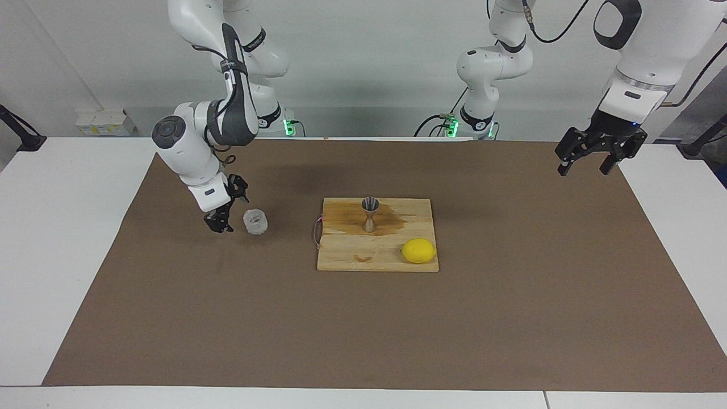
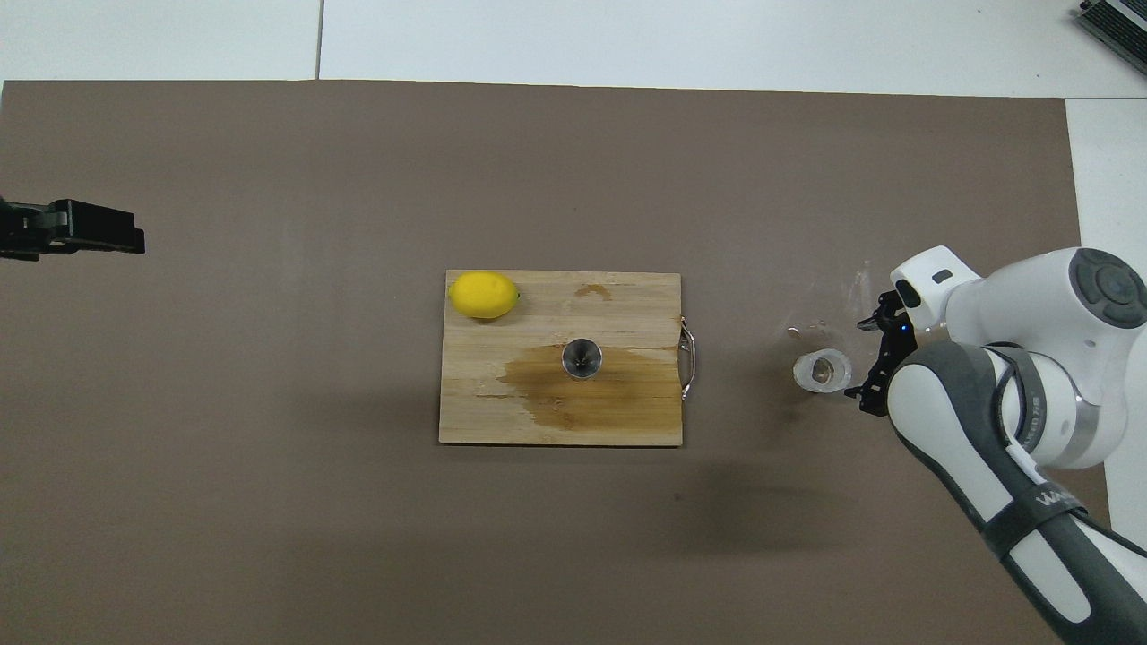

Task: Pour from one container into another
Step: 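Reach the right gripper to the white cup and grasp it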

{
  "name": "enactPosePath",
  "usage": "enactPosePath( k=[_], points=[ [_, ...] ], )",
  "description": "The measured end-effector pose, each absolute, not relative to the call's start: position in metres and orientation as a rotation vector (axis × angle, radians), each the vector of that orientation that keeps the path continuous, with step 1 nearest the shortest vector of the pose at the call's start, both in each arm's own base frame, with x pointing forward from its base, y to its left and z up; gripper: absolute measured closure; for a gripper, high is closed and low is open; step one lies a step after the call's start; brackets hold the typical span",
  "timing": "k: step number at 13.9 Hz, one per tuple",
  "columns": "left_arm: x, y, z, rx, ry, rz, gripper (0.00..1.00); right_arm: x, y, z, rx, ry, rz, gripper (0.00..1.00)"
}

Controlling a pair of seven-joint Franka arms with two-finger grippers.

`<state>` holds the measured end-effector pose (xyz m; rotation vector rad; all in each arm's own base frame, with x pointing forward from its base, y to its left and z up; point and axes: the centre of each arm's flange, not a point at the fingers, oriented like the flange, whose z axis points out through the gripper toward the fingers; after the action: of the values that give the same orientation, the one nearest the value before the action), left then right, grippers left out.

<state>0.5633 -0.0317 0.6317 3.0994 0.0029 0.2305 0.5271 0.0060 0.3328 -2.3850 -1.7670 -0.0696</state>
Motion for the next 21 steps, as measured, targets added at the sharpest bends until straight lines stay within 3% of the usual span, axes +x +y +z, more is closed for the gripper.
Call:
enactPosePath(
  k=[12, 14, 18, 21],
  points=[
    [0.562, -0.022, 0.629, 3.103, 0.031, 0.203, 0.00, 0.515, 0.009, 0.292, -2.255, -1.854, -0.197, 0.00],
    [0.562, -0.022, 0.629, 3.103, 0.032, 0.201, 0.00, 0.515, 0.009, 0.291, -2.254, -1.854, -0.196, 0.04],
    [0.562, -0.025, 0.629, 3.103, 0.023, 0.200, 0.00, 0.515, 0.009, 0.291, -2.256, -1.851, -0.199, 0.46],
    [0.562, -0.026, 0.629, 3.103, 0.021, 0.200, 0.00, 0.516, 0.012, 0.292, -2.255, -1.846, -0.209, 0.46]
  ],
)
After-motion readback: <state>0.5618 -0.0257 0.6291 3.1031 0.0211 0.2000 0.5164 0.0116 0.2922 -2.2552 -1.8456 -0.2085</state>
